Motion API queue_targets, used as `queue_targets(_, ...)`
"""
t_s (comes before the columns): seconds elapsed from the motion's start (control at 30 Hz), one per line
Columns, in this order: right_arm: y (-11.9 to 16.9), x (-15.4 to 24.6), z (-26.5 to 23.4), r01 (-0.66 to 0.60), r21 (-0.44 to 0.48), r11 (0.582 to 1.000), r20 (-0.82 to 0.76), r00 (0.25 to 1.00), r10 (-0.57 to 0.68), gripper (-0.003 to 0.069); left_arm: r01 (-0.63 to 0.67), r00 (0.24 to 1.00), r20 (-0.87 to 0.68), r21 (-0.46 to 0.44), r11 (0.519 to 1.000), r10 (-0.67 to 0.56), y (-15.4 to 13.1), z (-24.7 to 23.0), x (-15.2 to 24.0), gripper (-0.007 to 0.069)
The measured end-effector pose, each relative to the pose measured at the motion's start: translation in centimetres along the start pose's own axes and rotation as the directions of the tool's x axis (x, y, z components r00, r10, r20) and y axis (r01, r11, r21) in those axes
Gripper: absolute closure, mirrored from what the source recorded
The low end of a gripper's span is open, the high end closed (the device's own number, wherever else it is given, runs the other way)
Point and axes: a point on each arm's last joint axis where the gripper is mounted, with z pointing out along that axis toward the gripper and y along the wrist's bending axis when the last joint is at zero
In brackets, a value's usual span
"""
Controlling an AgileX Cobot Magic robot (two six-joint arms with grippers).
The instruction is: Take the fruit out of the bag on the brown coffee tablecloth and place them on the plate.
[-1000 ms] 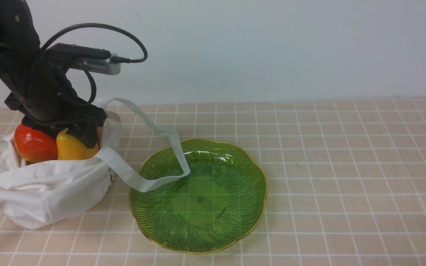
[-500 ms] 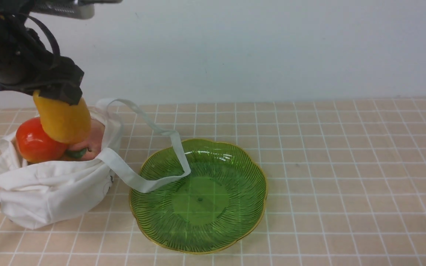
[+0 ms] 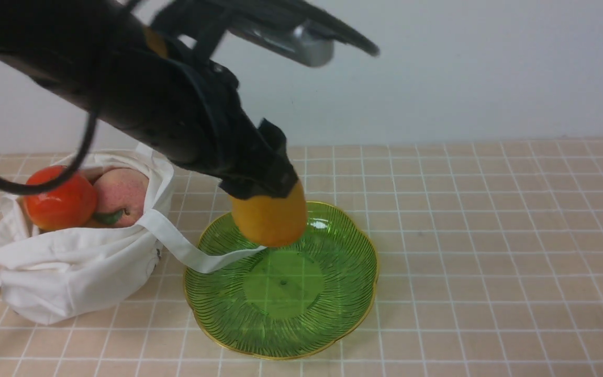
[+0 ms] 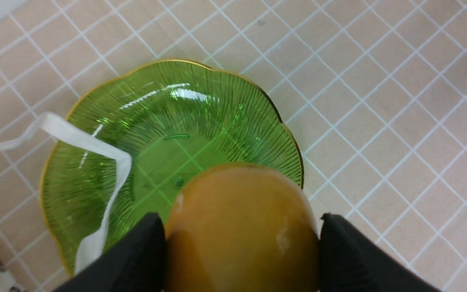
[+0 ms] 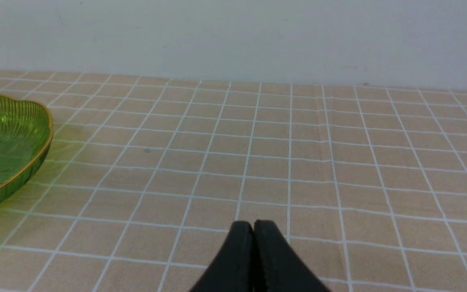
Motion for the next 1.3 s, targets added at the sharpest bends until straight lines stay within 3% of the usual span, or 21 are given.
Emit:
queue_targets(0.4, 0.0, 0.0, 0.0, 0.000, 0.000, 1.000, 0.000, 1.000, 0.000, 0.0673, -0.075, 0.982, -0.181, -0.094, 0.993, 0.057, 3.0, 13.7, 0.7, 0.0199)
queue_targets(0.57, 0.0, 0.0, 0.0, 0.000, 0.000, 1.000, 0.000, 1.000, 0.000, 0.0673, -0.070, 0.987, -0.154, -0.118, 0.990, 0.052, 3.3, 14.9, 0.6, 0.0183)
queue_targets(0.77, 0.0, 0.0, 0.0, 0.000, 0.000, 1.000, 0.000, 1.000, 0.000, 0.0673, -0.069, 0.990, -0.131, -0.150, 0.986, 0.050, 3.6, 14.8, 0.3, -0.0044)
queue_targets(0.97, 0.0, 0.0, 0.0, 0.000, 0.000, 1.000, 0.000, 1.000, 0.000, 0.0673, -0.029, 0.993, -0.117, -0.181, 0.983, 0.007, 3.5, 12.6, -0.1, -0.0048)
queue_targets(1.07, 0.0, 0.0, 0.0, 0.000, 0.000, 1.000, 0.000, 1.000, 0.000, 0.0673, -0.001, 0.996, -0.086, -0.272, 0.962, -0.023, 3.7, 8.2, -0.9, 0.0062)
queue_targets(1.17, 0.0, 0.0, 0.0, 0.000, 0.000, 1.000, 0.000, 1.000, 0.000, 0.0673, 0.047, 0.999, 0.015, -0.410, 0.911, -0.045, 3.9, 1.4, -1.0, 0.0344)
queue_targets(1.3, 0.0, 0.0, 0.0, 0.000, 0.000, 1.000, 0.000, 1.000, 0.000, 0.0673, 0.134, 0.983, 0.176, -0.488, 0.862, -0.053, 3.5, -6.1, 0.2, 0.0573)
